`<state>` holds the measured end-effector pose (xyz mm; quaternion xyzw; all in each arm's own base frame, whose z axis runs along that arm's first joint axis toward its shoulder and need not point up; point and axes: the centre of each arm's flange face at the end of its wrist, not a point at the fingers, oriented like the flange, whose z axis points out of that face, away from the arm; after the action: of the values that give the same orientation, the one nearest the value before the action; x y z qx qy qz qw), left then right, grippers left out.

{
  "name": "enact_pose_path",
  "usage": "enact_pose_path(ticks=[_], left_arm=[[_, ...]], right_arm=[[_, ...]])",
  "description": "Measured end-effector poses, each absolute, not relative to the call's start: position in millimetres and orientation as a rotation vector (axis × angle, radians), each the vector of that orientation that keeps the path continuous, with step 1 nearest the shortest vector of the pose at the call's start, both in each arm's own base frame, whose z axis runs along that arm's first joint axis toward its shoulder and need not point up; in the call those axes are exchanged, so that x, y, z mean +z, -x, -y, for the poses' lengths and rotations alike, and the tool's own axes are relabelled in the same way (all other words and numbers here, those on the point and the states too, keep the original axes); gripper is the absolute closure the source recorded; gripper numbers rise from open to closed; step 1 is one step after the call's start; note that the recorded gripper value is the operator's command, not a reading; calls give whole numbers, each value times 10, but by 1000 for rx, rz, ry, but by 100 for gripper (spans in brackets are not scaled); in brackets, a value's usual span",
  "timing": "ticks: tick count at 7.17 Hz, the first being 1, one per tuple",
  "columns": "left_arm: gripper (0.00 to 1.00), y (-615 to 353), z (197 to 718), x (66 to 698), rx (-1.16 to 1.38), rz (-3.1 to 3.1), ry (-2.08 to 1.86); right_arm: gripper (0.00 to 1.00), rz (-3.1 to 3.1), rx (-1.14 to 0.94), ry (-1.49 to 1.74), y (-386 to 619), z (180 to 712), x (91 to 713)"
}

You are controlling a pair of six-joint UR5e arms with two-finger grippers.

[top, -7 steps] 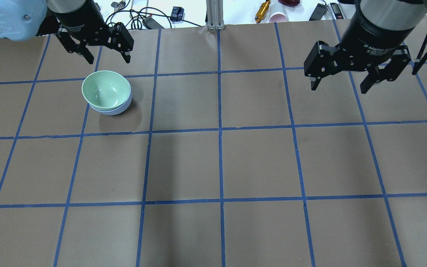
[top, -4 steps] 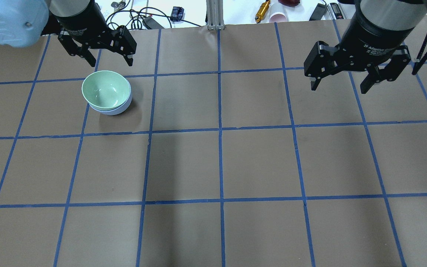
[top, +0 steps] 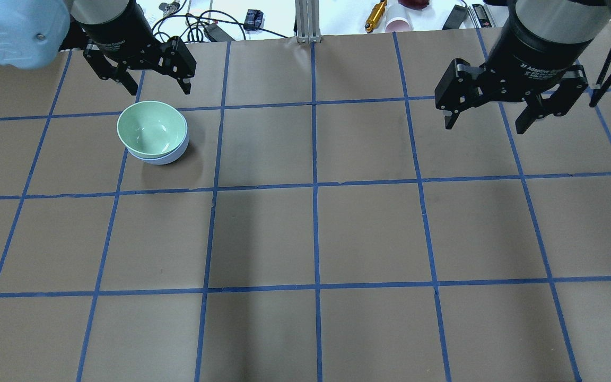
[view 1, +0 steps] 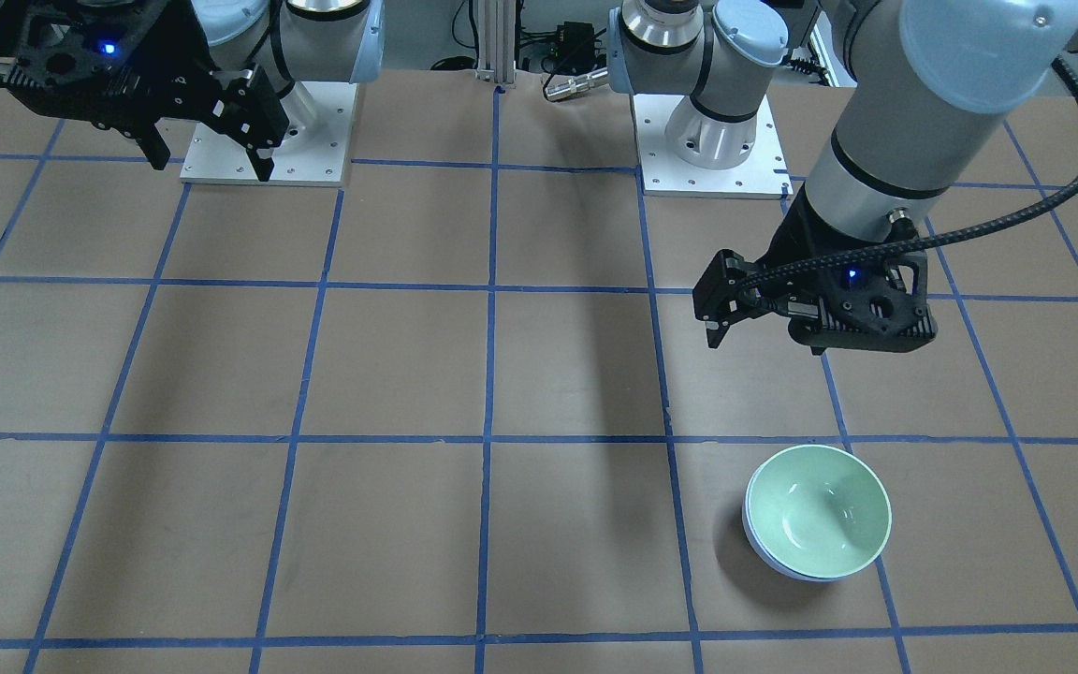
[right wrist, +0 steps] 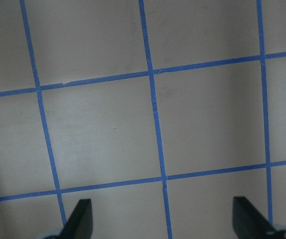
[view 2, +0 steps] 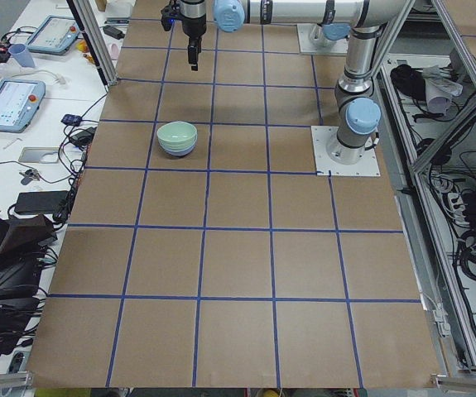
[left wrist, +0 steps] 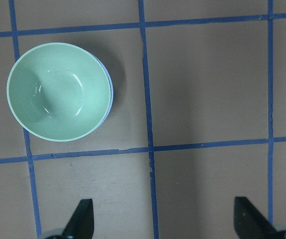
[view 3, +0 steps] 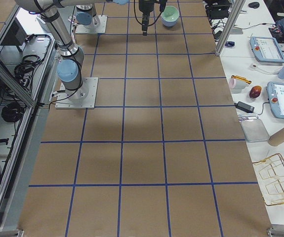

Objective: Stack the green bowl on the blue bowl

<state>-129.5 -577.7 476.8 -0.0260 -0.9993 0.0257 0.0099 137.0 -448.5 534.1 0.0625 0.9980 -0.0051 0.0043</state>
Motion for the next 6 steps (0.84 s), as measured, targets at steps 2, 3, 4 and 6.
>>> enact_pose_path(ticks=[2, 3, 4, 6], left_arm=[[0, 1292, 5784, 4814, 95, 3119, 80], [0, 1292, 5789, 4813, 96, 3118, 80], [0, 1293, 5785, 4836, 103, 3117, 81], [0, 1286, 5794, 4812, 97, 3118, 80]], right_arm=[[0, -3127, -17, -196, -1370, 4485, 5342], [0, -3127, -16, -196, -1370, 4485, 5342], [0, -3127, -15, -196, -1370, 4484, 5340], [0, -3127, -16, -196, -1370, 4485, 5342]])
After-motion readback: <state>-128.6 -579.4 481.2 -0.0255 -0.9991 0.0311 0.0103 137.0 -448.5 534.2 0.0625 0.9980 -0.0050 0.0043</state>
